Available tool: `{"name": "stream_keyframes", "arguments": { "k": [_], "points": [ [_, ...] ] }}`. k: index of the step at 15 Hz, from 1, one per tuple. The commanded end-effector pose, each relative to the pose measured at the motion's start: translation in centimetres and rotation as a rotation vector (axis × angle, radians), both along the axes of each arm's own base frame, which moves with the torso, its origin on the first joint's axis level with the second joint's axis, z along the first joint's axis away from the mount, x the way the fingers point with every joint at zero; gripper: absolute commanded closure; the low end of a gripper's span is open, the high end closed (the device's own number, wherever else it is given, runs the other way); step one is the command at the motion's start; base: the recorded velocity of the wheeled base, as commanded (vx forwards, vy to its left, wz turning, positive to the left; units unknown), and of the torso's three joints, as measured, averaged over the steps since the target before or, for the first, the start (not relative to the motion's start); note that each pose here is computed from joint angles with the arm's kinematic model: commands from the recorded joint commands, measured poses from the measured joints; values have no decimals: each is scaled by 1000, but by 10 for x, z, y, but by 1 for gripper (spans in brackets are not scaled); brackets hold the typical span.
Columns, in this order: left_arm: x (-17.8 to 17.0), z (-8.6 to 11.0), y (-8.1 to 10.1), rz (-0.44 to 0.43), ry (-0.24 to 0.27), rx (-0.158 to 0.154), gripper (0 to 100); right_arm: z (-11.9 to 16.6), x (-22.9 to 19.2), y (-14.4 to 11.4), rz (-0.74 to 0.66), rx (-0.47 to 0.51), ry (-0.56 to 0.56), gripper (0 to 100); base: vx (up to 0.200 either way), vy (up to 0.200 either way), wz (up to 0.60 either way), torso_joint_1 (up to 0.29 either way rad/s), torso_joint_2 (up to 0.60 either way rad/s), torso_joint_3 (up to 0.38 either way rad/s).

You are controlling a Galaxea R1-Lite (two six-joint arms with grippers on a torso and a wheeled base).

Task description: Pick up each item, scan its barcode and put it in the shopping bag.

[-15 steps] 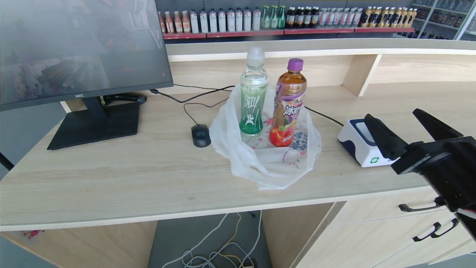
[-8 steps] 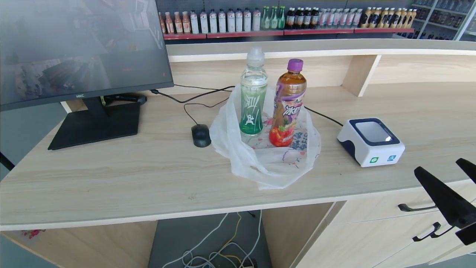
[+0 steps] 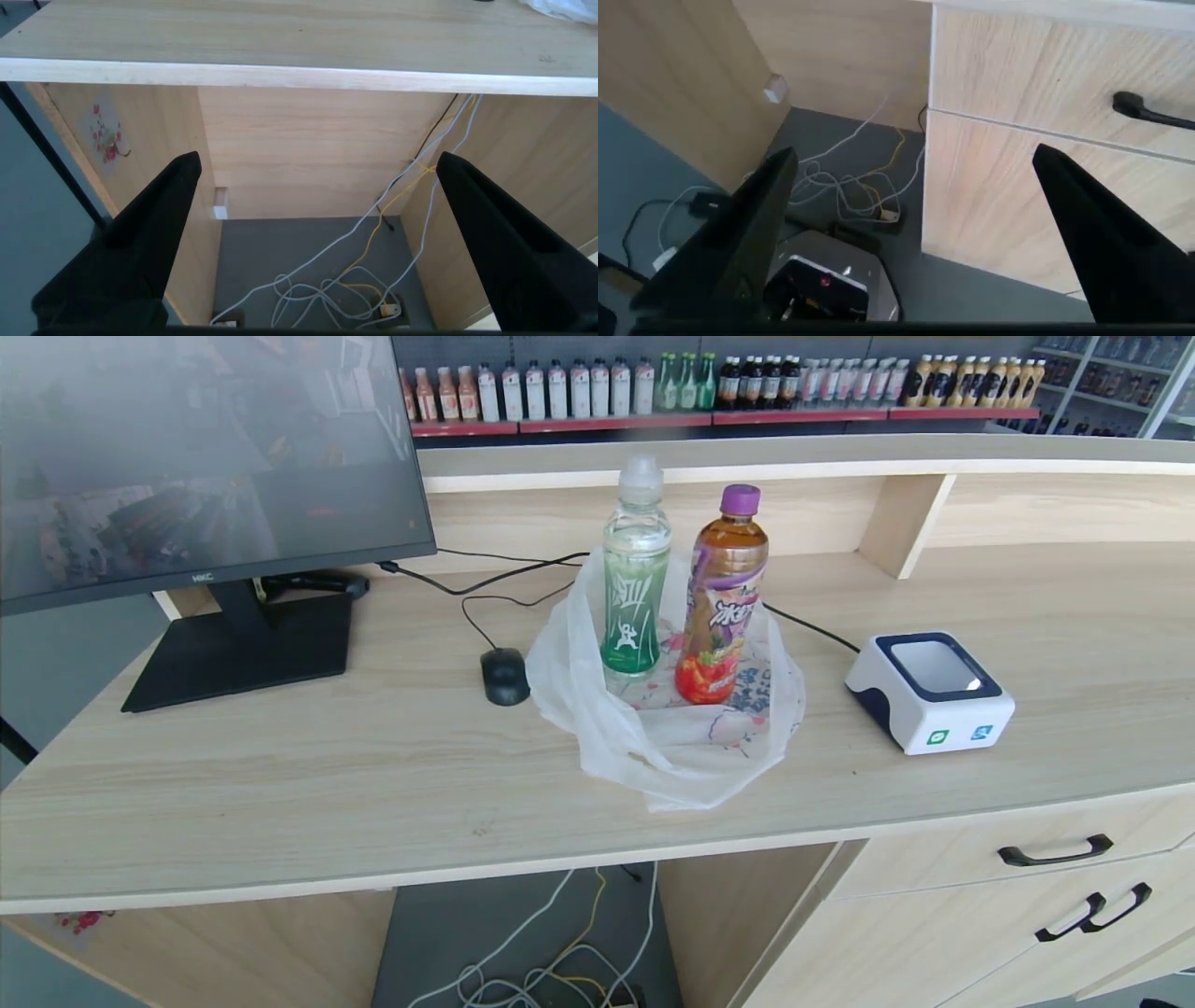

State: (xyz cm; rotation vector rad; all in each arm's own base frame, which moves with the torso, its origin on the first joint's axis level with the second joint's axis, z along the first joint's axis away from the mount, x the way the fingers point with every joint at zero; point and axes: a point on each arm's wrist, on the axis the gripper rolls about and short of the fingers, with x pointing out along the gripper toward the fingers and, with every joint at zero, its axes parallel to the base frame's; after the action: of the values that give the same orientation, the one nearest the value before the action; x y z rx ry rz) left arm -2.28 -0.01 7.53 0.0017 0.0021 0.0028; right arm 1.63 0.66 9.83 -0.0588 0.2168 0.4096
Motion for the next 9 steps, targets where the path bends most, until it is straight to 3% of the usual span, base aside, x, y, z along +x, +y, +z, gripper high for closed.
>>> {"name": "stream_keyframes", "arguments": {
  "k": [1, 5, 9],
  "points": [
    [0, 0, 0, 0, -1, 0, 0, -18, -27, -15, 47, 45, -78, 0, 0, 0, 0, 0, 0, 0],
    [0, 0, 0, 0, -1, 0, 0, -19, -27, -13, 51, 19, -98, 0, 0, 0, 0, 0, 0, 0],
    [0, 0, 0, -1, -1, -2, 0, -18, -24, -9, -314, -16, -47, 0, 0, 0, 0, 0, 0, 0]
  ]
}}
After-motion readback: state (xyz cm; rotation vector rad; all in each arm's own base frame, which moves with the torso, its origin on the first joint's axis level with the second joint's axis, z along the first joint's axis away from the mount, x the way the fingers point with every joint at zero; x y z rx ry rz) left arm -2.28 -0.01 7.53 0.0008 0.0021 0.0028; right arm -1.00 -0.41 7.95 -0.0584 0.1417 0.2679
